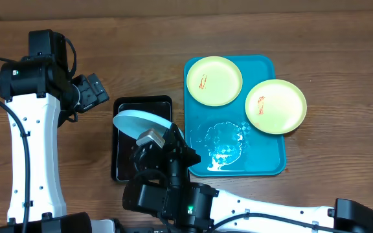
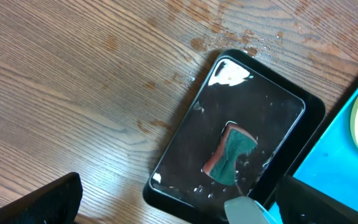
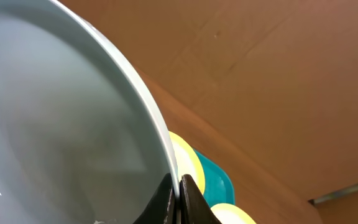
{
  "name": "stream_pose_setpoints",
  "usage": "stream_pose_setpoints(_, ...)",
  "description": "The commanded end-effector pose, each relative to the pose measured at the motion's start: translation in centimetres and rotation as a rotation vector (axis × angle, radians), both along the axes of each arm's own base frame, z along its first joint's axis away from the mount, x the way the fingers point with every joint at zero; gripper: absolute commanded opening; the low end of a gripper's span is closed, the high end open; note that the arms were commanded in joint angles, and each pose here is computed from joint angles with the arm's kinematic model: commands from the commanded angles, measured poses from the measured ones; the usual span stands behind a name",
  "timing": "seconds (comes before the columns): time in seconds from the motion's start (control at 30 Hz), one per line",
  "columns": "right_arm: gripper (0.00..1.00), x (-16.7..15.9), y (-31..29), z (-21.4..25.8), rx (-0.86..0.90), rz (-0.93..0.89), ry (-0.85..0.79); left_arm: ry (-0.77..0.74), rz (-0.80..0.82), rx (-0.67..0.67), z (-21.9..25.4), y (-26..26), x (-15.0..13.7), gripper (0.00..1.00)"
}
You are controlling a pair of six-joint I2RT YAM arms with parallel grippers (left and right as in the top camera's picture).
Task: Clean dirty plates on tray and stack at the side
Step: 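Lift the white plate with the right gripper and tilt it over the black tray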
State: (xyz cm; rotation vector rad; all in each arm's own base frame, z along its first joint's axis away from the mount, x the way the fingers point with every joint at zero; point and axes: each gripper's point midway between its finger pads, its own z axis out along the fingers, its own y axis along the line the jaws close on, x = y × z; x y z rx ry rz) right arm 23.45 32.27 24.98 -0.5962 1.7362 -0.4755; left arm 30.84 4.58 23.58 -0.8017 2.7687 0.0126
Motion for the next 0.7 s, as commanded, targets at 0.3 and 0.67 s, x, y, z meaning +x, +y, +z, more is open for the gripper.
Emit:
stream_pose_setpoints(0.3, 0.04, 0.06, -0.2, 1.76, 0.03, -0.021, -0.038, -0.024, -0.006, 0.022, 0.78, 0.41, 0.1, 1.0)
stream_pose_setpoints(0.67, 0.04, 0.69, -0.5, 1.63, 0.051, -0.037, -0.03, -0.024, -0.006, 0.022, 0.78, 0.41, 0.1, 1.0)
